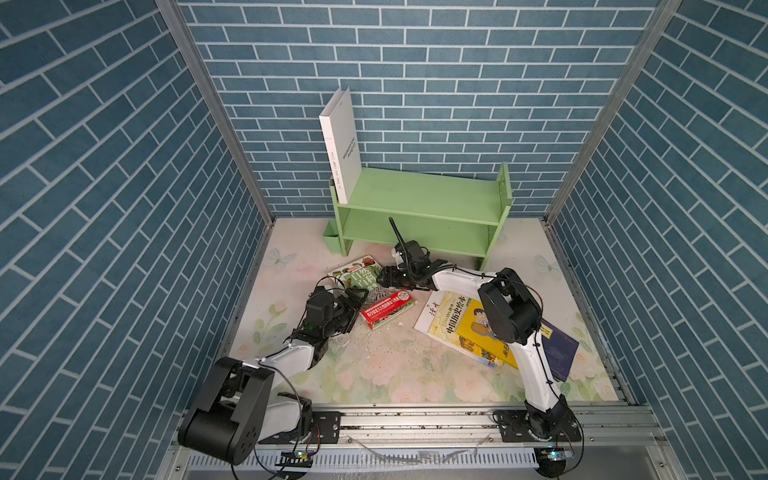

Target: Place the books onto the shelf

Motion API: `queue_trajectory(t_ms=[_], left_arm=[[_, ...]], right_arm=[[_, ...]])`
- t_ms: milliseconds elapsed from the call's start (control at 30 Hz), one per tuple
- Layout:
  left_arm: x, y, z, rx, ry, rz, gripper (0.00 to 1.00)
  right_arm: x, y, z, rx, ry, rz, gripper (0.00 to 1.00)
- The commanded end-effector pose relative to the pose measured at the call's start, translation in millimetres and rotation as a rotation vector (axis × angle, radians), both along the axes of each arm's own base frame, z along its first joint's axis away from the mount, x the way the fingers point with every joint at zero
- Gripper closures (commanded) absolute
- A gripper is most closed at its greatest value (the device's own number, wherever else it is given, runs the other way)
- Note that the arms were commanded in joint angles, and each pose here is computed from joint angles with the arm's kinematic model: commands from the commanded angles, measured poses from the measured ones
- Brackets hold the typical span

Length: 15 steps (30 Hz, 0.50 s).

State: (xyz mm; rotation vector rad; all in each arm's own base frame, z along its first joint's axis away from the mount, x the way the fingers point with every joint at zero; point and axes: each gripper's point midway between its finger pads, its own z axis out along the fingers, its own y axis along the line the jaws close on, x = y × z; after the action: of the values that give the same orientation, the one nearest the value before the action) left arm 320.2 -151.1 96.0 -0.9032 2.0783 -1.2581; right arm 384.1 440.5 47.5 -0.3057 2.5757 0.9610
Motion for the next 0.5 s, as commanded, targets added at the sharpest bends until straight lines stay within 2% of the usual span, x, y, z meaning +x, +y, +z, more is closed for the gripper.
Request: queue_trajectory(t_ms=[0, 133, 333, 467], left_arm=[[16, -33, 127, -0.238, -0.431, -0.124, 0.10], [17, -33, 134, -0.280, -0.455, -0.118, 0.12], [17, -34, 118, -0.226, -0.384, -0.129, 0.14], [12, -36, 92, -0.141, -0.258, -0.158, 0.28]], right_arm=[[-71, 16, -38, -0.003, 0.254, 0.101, 0.27], [-72, 16, -39, 0.002, 0.259, 0.101, 0.27], [-72, 13, -39, -0.004, 0.255, 0.095, 0.27], [-72, 10, -40, -0.014, 0.252, 0.089, 0.27]])
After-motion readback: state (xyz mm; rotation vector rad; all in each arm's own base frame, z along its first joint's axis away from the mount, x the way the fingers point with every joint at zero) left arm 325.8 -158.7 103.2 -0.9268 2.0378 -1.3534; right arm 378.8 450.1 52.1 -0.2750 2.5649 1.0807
